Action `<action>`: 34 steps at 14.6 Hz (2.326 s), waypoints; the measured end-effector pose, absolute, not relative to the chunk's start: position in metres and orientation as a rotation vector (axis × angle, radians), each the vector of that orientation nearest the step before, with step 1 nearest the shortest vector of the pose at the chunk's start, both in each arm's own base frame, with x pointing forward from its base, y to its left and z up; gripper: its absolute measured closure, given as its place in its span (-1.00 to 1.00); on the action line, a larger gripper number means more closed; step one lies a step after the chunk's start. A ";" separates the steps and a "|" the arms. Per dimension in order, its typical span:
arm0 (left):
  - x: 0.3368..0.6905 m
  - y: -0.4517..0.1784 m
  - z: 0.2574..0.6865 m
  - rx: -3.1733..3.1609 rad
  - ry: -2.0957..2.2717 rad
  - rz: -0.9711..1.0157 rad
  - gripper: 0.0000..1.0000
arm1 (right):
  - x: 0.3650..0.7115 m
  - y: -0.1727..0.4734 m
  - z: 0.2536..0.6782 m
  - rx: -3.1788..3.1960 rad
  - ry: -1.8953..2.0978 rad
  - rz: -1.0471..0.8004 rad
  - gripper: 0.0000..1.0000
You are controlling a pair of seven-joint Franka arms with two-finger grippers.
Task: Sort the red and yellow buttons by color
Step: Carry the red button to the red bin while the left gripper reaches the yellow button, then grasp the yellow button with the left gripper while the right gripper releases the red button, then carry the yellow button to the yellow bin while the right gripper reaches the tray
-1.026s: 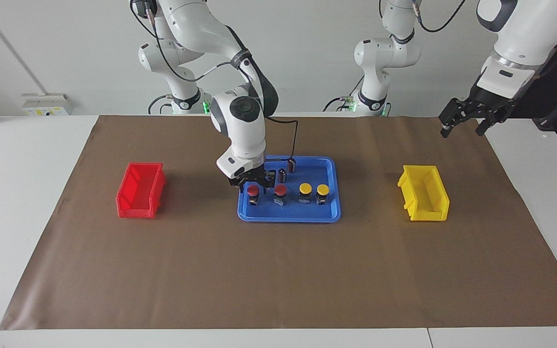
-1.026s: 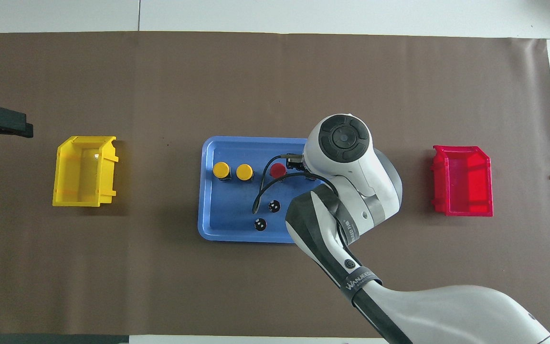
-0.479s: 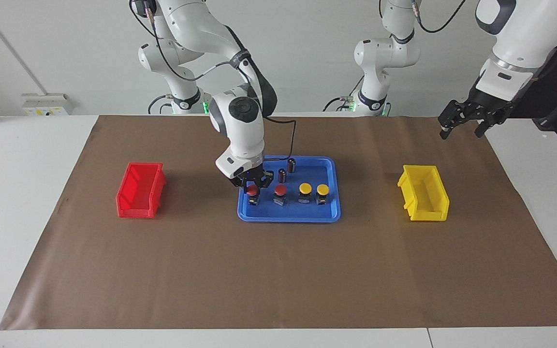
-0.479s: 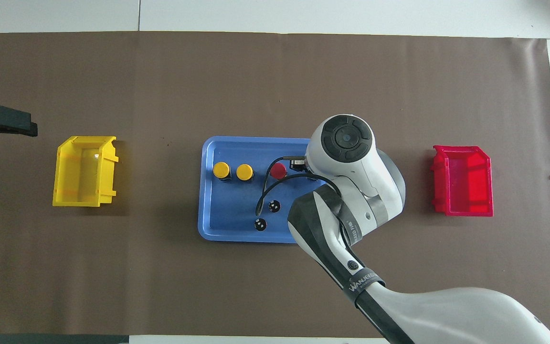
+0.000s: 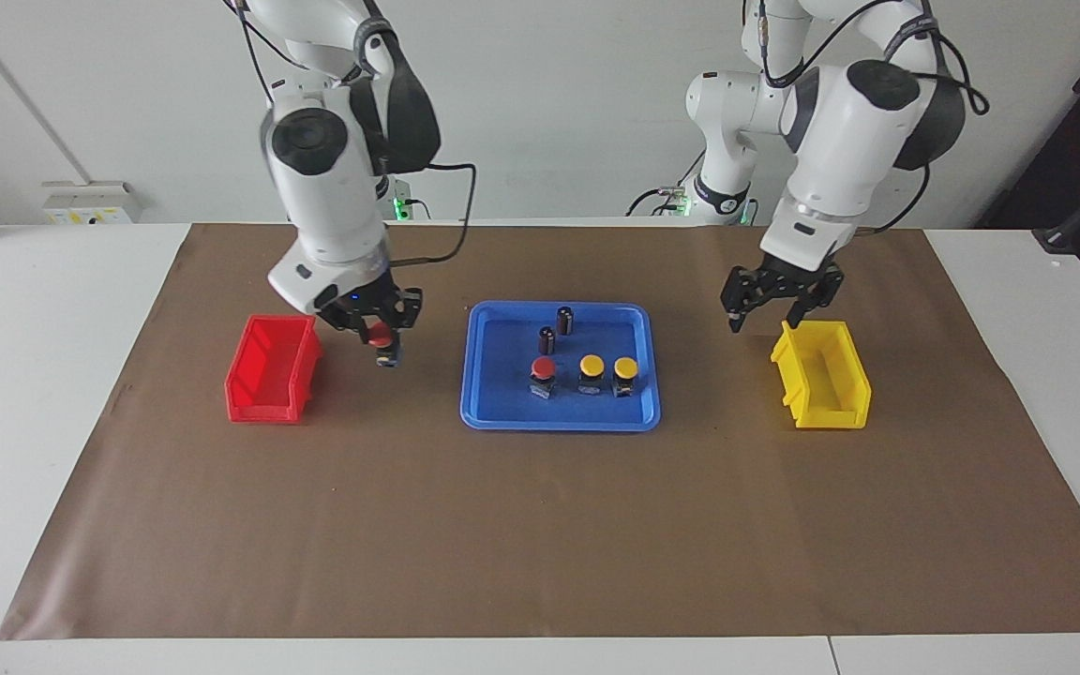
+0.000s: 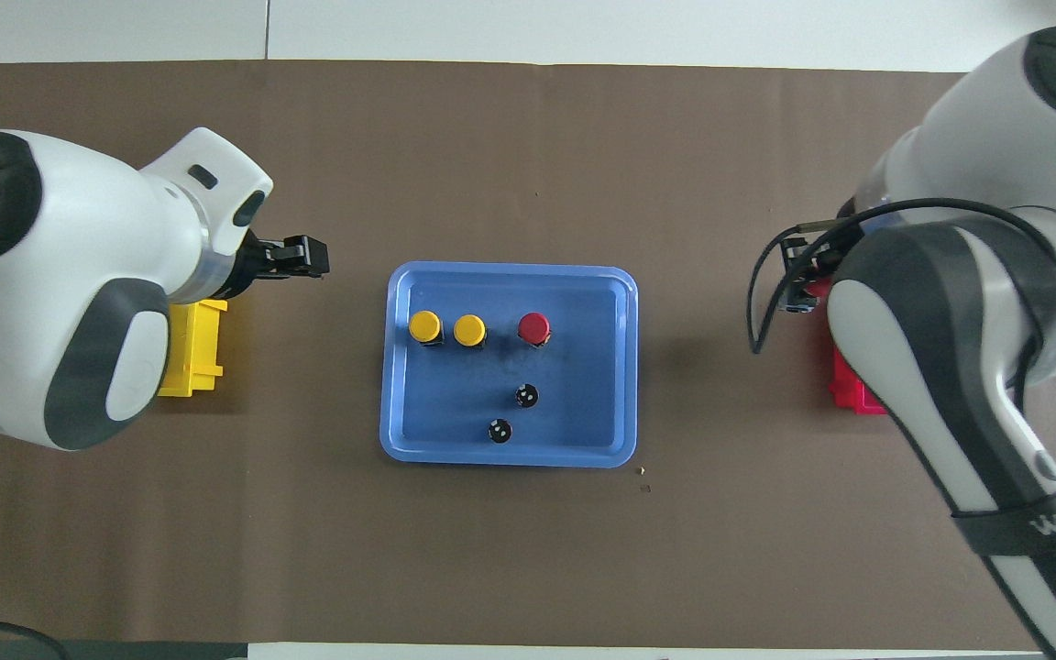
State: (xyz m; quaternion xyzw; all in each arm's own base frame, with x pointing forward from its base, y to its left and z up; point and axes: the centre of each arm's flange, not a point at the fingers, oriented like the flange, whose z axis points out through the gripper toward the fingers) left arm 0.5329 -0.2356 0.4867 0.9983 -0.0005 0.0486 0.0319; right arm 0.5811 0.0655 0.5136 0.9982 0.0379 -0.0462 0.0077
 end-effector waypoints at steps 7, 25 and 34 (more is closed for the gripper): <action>0.494 -0.329 0.395 3.082 -0.142 0.077 -0.50 | 0.548 -0.044 0.432 3.137 0.252 -0.095 0.19; 0.503 -0.336 0.365 3.073 -0.092 0.101 0.19 | 0.483 -0.063 0.362 3.132 0.339 -0.041 -0.15; 0.561 -0.181 0.512 3.127 -0.172 -0.036 0.19 | 0.556 0.069 0.484 3.166 0.239 0.081 -0.59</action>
